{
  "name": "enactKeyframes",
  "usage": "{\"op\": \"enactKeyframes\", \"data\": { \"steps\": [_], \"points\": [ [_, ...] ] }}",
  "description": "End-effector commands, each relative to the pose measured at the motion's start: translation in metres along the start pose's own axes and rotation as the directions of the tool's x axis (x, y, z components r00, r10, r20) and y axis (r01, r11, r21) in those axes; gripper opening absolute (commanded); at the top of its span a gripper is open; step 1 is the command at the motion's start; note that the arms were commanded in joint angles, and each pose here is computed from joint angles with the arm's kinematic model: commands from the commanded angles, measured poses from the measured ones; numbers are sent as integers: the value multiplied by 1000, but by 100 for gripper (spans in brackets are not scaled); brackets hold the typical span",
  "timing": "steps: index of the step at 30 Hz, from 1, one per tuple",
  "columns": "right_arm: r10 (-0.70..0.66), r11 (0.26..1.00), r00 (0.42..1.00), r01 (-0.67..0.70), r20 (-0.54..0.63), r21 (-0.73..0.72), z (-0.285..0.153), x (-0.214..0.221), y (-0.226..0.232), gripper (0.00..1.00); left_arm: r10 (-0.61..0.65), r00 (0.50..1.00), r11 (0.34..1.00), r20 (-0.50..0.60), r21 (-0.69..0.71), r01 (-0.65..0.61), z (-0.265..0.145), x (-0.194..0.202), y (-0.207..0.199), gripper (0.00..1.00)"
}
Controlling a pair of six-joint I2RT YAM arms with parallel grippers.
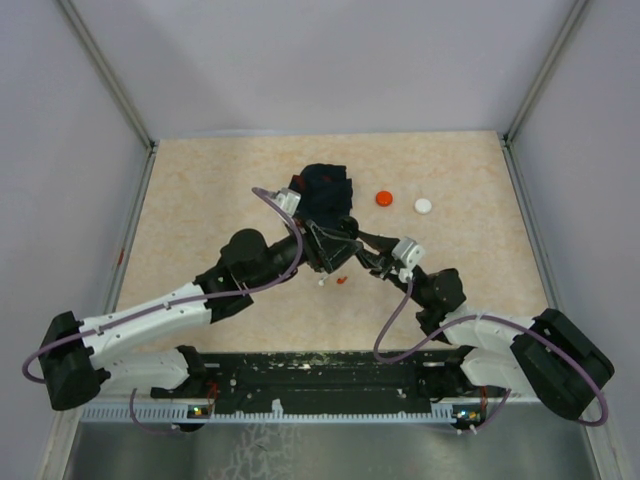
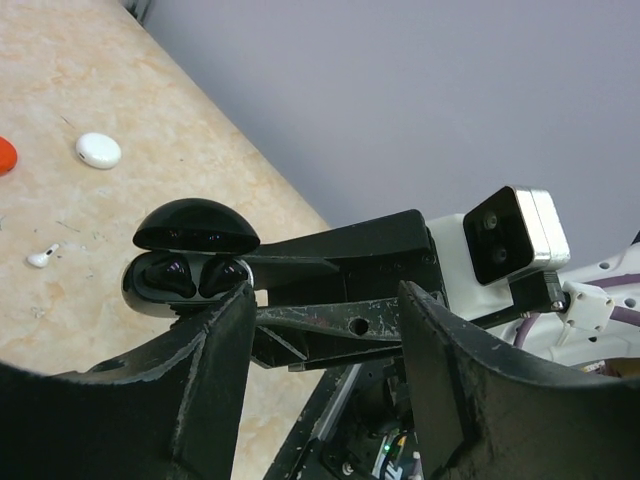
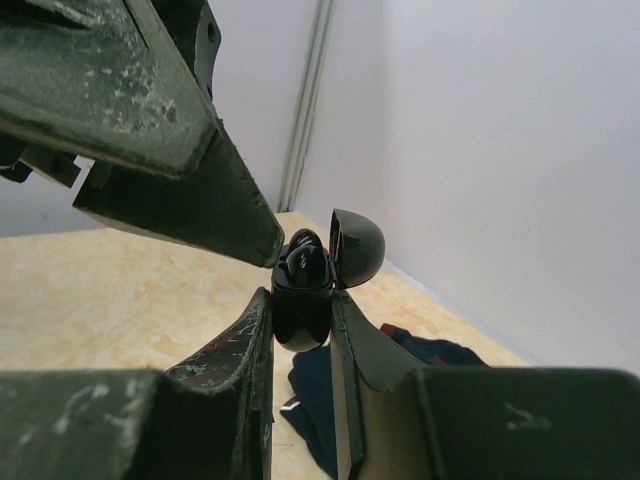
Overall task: Insert the wireless bluetooth earbuds into the charging case
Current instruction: Adjust the earbud with the charging case.
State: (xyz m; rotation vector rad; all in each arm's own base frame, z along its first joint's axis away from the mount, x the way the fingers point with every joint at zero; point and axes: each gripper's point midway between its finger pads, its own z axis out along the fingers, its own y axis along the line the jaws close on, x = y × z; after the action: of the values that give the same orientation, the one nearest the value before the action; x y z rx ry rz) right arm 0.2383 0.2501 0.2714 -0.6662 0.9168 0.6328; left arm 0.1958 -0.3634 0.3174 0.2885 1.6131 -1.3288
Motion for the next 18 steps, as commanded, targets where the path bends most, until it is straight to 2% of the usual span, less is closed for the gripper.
{"op": "enactKeyframes", "data": {
  "steps": [1,5,9,18],
  "points": [
    [-6,1000,996,6,90,-2,8,-28,-1,0,32,998,999,58,32,-34,0,-26,-17,65],
    [3,1000,997,-1,75,-25,6,-24,4,0,125,989,991,81,-55,-121,-12,-47,-8,68],
    [15,997,998,-10,68,-71,5,-23,13,0,189,982,974,1,-127,-188,-19,-53,14,71],
    [13,976,1000,-9,16,-217,3,-16,37,0,203,959,979,-200,24,-203,-24,-52,21,82]
  ]
}}
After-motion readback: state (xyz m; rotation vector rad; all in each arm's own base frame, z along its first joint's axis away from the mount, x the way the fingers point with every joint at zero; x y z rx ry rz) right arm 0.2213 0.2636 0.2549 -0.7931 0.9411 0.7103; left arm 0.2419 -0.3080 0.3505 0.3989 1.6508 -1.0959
